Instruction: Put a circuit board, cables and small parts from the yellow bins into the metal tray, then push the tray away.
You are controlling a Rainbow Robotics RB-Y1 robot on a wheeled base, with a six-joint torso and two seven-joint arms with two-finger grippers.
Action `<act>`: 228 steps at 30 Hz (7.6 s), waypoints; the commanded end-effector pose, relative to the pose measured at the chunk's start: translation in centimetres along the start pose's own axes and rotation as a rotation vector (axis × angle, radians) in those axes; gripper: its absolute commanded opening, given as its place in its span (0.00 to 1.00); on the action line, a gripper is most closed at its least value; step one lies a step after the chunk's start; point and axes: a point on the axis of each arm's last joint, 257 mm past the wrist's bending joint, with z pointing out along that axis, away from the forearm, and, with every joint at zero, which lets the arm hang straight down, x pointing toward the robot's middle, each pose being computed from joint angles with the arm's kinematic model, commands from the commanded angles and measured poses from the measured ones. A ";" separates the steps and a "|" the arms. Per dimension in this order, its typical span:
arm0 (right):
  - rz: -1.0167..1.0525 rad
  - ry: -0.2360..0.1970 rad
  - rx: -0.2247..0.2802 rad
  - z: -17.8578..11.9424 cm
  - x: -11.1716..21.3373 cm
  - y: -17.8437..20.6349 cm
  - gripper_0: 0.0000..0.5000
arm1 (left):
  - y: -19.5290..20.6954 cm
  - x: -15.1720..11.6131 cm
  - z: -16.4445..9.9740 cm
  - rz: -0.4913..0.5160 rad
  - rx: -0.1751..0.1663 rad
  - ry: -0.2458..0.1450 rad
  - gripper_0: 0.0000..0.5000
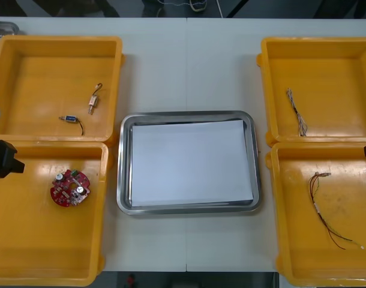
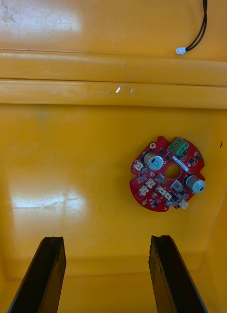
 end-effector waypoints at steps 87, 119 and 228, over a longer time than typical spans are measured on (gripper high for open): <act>-0.097 0.032 0.000 16.3 13.7 4.2 1.00 | -11.5 1.5 8.3 0.751 0.142 -0.290 1.00; -0.095 -0.011 -0.002 13.9 11.6 4.3 0.00 | -10.8 1.3 10.7 0.744 0.124 -0.279 1.00; -0.581 0.006 -0.059 -3.1 2.4 9.7 0.00 | -29.2 -1.4 -1.3 0.843 0.244 -0.353 0.00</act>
